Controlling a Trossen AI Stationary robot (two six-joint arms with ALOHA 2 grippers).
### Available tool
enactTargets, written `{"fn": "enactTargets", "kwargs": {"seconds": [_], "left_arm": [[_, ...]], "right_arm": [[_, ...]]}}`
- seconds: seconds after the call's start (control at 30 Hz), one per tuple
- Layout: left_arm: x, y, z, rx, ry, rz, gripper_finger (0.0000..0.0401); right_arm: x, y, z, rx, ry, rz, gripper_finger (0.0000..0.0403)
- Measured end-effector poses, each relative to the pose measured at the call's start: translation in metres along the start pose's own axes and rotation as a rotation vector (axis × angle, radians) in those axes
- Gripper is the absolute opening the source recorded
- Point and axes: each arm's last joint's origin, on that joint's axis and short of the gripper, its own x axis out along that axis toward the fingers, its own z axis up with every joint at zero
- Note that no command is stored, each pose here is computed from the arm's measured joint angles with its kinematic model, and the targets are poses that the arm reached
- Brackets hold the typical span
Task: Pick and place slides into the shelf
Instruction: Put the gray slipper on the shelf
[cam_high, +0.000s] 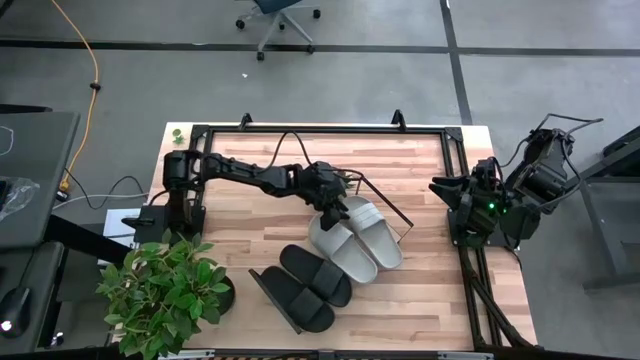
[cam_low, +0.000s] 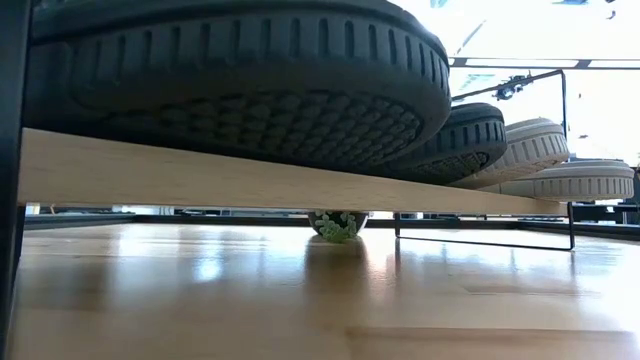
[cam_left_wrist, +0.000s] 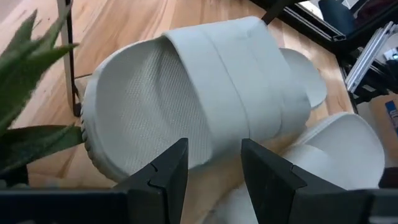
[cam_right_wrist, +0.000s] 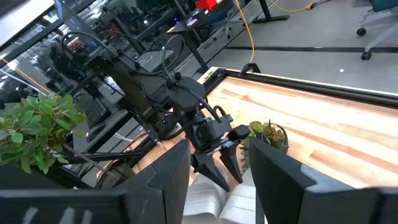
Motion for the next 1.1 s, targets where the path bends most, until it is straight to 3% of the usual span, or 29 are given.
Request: {"fn": "enactTargets", "kwargs": {"seconds": [1.1], "left_arm": [[0.012, 0.000, -0.002, -0.025, -0.019, -0.099, 0.0138]], "right_arm": [[0.000, -0.002, 0.000, -0.021, 0.000, -0.009, 0.0156]]}}
